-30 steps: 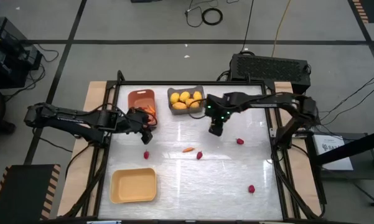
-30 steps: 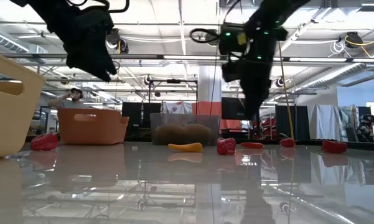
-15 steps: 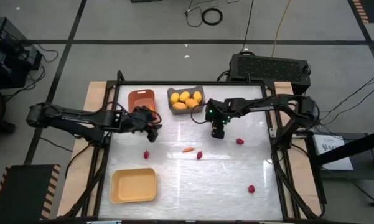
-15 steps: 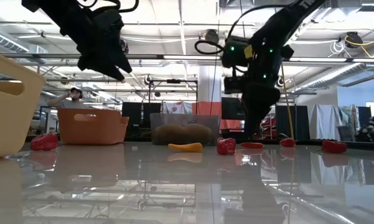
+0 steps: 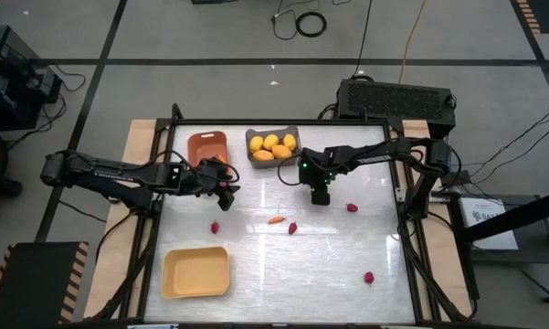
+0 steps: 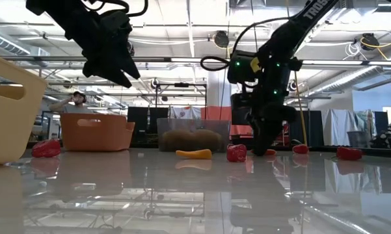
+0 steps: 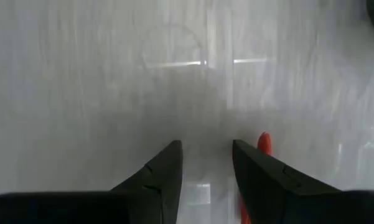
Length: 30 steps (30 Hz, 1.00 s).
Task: Sort produce into baskets
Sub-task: Put the orange chili pepper into the orange bin
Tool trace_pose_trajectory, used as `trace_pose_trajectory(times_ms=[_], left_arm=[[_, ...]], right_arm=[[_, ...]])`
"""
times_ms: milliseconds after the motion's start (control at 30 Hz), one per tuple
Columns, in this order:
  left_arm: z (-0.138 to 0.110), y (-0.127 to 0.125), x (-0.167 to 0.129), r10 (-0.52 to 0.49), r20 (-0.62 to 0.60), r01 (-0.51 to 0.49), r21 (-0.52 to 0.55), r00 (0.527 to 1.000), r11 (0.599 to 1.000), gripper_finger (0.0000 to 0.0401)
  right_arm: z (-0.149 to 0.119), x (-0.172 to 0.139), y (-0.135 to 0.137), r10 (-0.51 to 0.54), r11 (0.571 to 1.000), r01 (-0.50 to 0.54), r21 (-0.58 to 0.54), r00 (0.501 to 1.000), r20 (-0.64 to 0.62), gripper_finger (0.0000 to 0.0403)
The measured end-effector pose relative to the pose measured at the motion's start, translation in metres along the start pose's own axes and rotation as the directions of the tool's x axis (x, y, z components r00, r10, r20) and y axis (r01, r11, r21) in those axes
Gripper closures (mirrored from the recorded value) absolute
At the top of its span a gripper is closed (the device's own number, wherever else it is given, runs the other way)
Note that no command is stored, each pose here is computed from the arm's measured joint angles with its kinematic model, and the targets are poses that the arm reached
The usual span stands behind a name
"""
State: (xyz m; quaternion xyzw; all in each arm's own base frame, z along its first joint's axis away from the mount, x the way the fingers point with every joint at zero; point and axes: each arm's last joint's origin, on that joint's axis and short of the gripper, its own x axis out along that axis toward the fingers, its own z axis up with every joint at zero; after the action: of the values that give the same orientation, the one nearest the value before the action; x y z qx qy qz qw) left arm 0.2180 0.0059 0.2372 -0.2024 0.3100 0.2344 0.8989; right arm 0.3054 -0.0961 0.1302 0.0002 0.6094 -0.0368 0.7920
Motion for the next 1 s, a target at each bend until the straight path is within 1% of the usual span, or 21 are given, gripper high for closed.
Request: trace_pose_trajectory(times_ms=[133,267,333,400,533,733,1000], left_arm=[[0.000,0.000,0.000,0.000,-0.001,0.000,0.001,1.000,1.000,0.0168],[0.000,0.000,0.000,0.001,-0.002,-0.001,0.005,1.000,1.000,0.0168],[0.000,0.000,0.000,0.001,-0.003,0.000,0.013,1.000,1.000,0.0168],[0.000,0.000,0.000,0.001,-0.002,-0.001,0.029,1.000,1.000,0.0168],[0.000,0.000,0.000,0.002,-0.004,-0.002,0.038,1.000,0.999,0.0168],[-0.001,0.001,0.000,0.005,-0.009,-0.004,0.062,1.000,0.998,0.0168],[-0.002,0.001,0.000,-0.006,-0.028,0.008,0.063,1.000,0.998,0.0168]], right_arm=[[0.003,-0.009,-0.002,0.003,1.000,-0.003,0.021,1.000,0.005,0.0277],[0.003,-0.028,-0.002,0.043,0.998,-0.042,0.036,0.999,-0.026,0.0282],[0.007,-0.038,-0.002,0.038,0.999,-0.038,0.028,0.999,0.002,0.0282],[0.007,-0.042,-0.003,0.040,0.999,-0.040,0.016,0.999,0.013,0.0282],[0.007,-0.041,-0.013,0.025,0.999,-0.026,0.031,0.999,0.039,0.0282],[0.007,-0.027,-0.027,0.014,0.997,-0.018,0.080,0.999,0.045,0.0282],[0.007,-0.013,-0.027,0.034,0.994,-0.035,0.099,0.999,0.019,0.0282]])
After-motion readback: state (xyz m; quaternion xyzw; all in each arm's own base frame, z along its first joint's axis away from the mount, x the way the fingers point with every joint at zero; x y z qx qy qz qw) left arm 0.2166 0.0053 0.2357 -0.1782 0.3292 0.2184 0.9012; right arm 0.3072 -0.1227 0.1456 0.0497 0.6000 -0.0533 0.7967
